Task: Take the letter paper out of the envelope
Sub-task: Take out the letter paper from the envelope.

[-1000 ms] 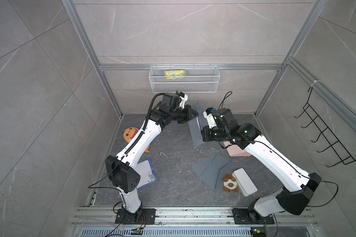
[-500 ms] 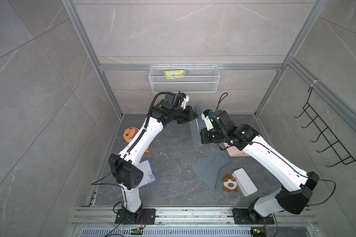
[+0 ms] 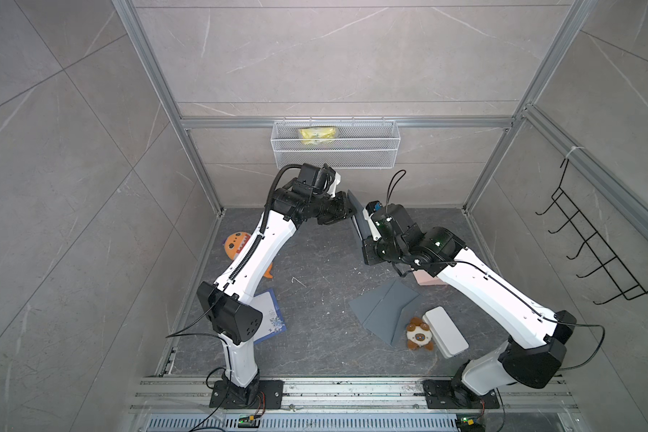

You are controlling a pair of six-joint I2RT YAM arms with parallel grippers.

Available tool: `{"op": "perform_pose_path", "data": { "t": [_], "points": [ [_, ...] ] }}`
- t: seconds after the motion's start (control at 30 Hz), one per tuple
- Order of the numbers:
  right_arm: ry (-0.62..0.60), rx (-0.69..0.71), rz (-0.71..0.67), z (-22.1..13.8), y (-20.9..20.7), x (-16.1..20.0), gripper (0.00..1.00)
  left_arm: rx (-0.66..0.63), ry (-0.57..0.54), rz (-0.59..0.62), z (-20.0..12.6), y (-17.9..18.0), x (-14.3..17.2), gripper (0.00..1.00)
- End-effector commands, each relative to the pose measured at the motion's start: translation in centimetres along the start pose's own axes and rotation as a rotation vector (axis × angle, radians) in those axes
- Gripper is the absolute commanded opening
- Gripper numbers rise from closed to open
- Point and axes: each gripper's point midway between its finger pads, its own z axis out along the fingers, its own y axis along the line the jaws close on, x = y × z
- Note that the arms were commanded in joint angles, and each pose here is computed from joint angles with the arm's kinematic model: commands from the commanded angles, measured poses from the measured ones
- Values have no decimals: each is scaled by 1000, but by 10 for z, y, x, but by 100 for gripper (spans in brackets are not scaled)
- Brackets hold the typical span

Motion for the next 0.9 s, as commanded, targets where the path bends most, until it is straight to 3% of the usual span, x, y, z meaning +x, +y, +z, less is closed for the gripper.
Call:
{"op": "perform_pose_path", "data": {
  "t": [0.0,0.47,0.87],
  "points": [
    [-54,26,-27,-11,1,-14,0,-89,2,7,5,20,-2,22],
    [-100,151,-138,-17,5,-17,0,-111,66,-40,4,24,11,32],
    [-151,285,-261,-20,20,-21,0,-136,84,-60,0,26,19,29]
  ]
}}
